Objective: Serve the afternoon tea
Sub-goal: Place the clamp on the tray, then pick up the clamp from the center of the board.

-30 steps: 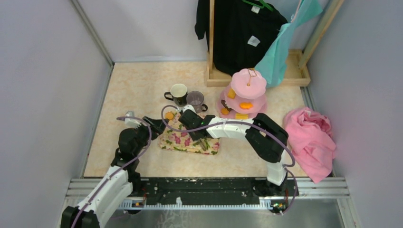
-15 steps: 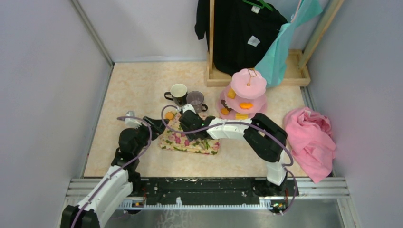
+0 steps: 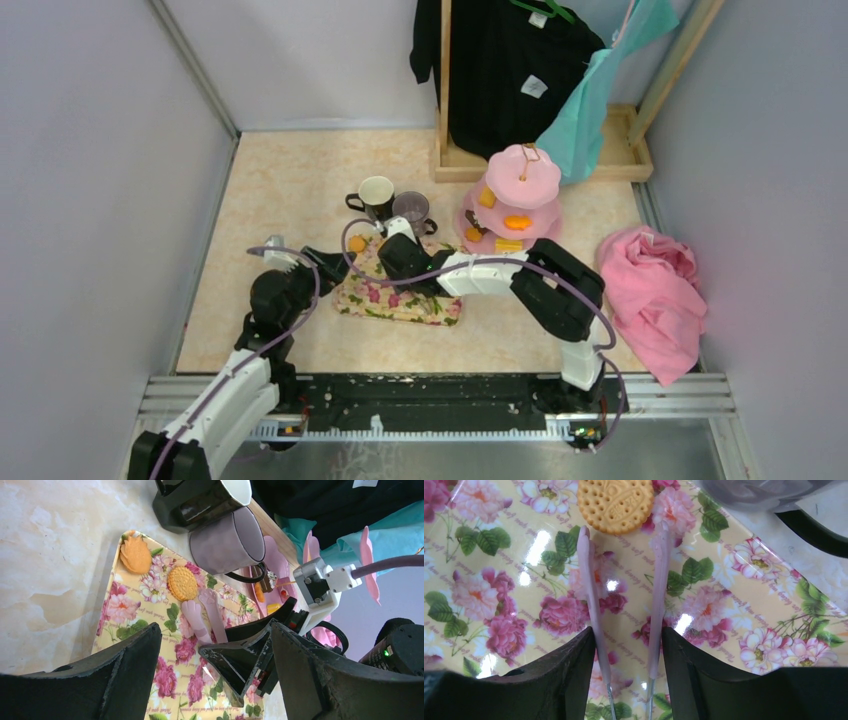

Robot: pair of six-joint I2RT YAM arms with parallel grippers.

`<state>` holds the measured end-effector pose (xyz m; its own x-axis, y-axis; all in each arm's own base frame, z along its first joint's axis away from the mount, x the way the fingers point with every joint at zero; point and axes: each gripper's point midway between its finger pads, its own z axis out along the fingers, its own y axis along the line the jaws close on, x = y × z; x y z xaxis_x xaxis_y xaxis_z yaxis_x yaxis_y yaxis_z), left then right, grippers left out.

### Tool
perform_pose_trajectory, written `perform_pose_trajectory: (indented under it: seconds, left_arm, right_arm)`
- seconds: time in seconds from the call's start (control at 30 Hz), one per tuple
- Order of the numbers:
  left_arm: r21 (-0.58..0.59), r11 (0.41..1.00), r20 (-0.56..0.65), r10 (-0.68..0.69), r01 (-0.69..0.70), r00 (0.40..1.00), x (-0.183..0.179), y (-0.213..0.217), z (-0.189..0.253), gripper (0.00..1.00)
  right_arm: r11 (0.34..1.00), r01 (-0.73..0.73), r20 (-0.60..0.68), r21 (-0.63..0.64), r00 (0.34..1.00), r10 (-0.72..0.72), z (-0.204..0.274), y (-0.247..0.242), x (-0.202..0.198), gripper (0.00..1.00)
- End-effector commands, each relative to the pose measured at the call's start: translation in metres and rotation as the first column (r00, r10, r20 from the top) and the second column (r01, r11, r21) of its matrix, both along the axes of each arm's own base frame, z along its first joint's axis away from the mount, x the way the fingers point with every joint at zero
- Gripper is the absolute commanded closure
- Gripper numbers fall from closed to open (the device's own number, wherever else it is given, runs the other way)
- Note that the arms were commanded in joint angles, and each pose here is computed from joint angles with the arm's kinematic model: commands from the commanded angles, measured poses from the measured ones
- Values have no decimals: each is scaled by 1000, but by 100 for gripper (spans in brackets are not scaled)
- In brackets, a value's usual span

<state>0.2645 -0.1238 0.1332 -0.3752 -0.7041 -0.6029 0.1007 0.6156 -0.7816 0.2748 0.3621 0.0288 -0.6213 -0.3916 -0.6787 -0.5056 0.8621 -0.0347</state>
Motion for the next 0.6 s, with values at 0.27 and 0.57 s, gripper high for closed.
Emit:
perform_pose_trajectory:
  seconds: [0.27, 0.57]
  left_arm:
    - [-10, 1000, 10, -13, 13, 1000, -1, -3, -2, 14]
    - [-11, 1000, 13, -11, 11, 1000, 1, -3, 2, 15]
  right_arm:
    - [998, 19, -58, -62, 998, -23, -23, -43, -25, 47]
    - [998, -49, -97, -29, 994, 46, -34, -23, -27, 48]
